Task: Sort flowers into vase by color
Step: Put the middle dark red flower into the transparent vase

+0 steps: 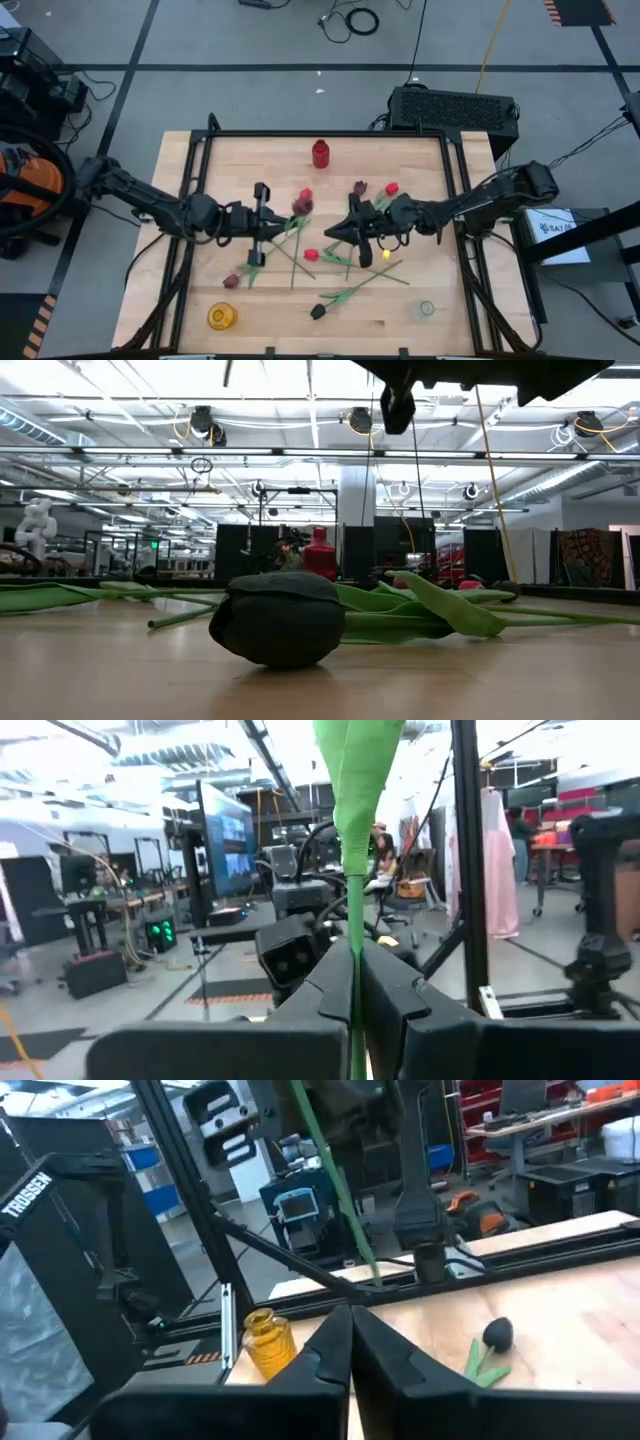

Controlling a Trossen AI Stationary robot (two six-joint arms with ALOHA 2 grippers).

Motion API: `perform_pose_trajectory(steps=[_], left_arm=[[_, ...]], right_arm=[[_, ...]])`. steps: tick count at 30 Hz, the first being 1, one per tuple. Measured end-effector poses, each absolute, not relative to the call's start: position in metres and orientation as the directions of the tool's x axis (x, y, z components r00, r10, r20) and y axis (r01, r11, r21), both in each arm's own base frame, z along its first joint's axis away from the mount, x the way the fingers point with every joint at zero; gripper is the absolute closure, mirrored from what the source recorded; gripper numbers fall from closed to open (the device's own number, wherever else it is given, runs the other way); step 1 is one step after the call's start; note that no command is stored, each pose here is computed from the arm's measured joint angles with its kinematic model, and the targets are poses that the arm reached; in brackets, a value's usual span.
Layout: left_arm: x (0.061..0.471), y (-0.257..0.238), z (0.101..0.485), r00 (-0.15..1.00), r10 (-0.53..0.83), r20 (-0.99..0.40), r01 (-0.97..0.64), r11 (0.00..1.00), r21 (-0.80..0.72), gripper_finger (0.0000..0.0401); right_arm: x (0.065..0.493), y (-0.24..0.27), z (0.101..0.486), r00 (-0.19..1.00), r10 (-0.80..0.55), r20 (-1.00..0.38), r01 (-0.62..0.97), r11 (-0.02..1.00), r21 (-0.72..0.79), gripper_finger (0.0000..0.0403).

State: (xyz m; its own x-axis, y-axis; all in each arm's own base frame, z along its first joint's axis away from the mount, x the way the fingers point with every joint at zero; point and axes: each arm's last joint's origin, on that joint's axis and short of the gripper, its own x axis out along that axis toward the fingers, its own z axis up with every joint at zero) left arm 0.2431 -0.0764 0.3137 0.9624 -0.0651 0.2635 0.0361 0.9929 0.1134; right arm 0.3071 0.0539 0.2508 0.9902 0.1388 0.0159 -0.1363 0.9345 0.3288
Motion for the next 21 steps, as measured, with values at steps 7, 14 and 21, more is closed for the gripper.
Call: perform_pose_trajectory(steps=[7,14,21], left_arm=[[0.262,-0.077,0.300,0.954,-0.042,0.295,0.012,0.995,0.103,0.0390],[0.274,-0.079,0.288,0.956,-0.038,0.292,0.008,0.995,0.104,0.0390],[0.281,-0.077,0.279,0.964,-0.024,0.264,0.001,0.996,0.088,0.0390]], right_arm=[[0.318,0.057,0.264,0.987,0.153,0.046,-0.159,0.955,0.249,0.0340],[0.322,0.060,0.280,0.982,0.159,0.099,-0.174,0.969,0.174,0.0260],[0.323,0.065,0.289,0.976,0.172,0.131,-0.188,0.975,0.116,0.0212]])
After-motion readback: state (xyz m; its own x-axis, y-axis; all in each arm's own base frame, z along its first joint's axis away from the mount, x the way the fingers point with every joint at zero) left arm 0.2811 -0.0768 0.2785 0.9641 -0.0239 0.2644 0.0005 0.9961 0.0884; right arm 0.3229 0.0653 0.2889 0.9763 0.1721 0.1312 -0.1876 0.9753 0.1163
